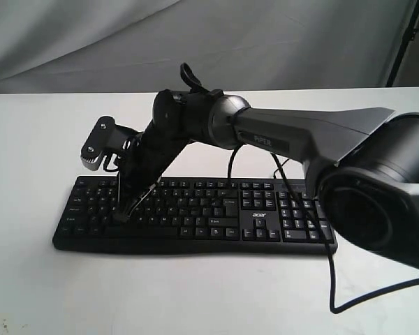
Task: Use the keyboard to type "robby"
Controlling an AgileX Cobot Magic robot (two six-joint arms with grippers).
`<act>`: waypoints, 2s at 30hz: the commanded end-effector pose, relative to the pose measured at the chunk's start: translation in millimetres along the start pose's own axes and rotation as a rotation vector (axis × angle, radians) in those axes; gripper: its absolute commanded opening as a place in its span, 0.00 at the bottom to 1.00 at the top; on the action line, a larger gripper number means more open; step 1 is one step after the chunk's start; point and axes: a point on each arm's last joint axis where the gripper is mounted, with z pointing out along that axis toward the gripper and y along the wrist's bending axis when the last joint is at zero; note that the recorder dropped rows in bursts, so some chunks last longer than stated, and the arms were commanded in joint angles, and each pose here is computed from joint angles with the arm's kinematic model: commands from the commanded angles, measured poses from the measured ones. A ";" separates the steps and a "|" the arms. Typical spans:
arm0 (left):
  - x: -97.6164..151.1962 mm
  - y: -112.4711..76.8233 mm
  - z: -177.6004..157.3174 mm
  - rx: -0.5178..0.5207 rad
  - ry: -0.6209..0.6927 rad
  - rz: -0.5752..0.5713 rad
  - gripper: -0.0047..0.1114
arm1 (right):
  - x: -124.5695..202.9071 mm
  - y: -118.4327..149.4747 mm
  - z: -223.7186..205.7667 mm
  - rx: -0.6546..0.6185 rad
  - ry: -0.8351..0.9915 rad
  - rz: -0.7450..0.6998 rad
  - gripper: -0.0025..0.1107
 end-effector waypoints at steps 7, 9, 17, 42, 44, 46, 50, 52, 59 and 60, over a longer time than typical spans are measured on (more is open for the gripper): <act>0.8 -0.3 0.1 0.005 -0.005 0.003 0.04 | -8.8 0.0 -12.8 0.009 -0.020 -0.015 0.02; 0.8 -0.3 0.1 0.005 -0.005 0.003 0.04 | -10.1 0.2 -15.5 0.009 -0.022 -0.016 0.02; 0.8 -0.3 0.1 0.005 -0.005 0.003 0.04 | -10.7 2.9 -14.9 -0.003 -0.015 -0.020 0.02; 0.8 -0.3 0.1 0.005 -0.005 0.003 0.04 | -4.6 5.7 -2.5 -0.022 0.004 -0.011 0.02; 0.8 -0.3 0.1 0.005 -0.005 0.003 0.04 | -4.3 5.6 -2.0 -0.022 0.004 -0.011 0.02; 0.8 -0.3 0.1 0.005 -0.005 0.003 0.04 | -4.3 5.8 -2.2 -0.024 0.006 -0.011 0.02; 0.8 -0.3 0.1 0.005 -0.005 0.003 0.04 | -4.2 6.0 -2.2 -0.026 0.007 -0.011 0.02; 0.8 -0.3 0.1 0.005 -0.005 0.003 0.04 | -4.2 6.0 -2.2 -0.026 0.007 -0.011 0.02; 0.8 -0.3 0.1 0.005 -0.005 0.003 0.04 | -4.2 5.9 -2.2 -0.026 0.007 -0.007 0.02; 0.8 -0.3 0.1 0.005 -0.005 0.003 0.04 | -4.2 5.9 -2.2 -0.026 0.007 -0.007 0.02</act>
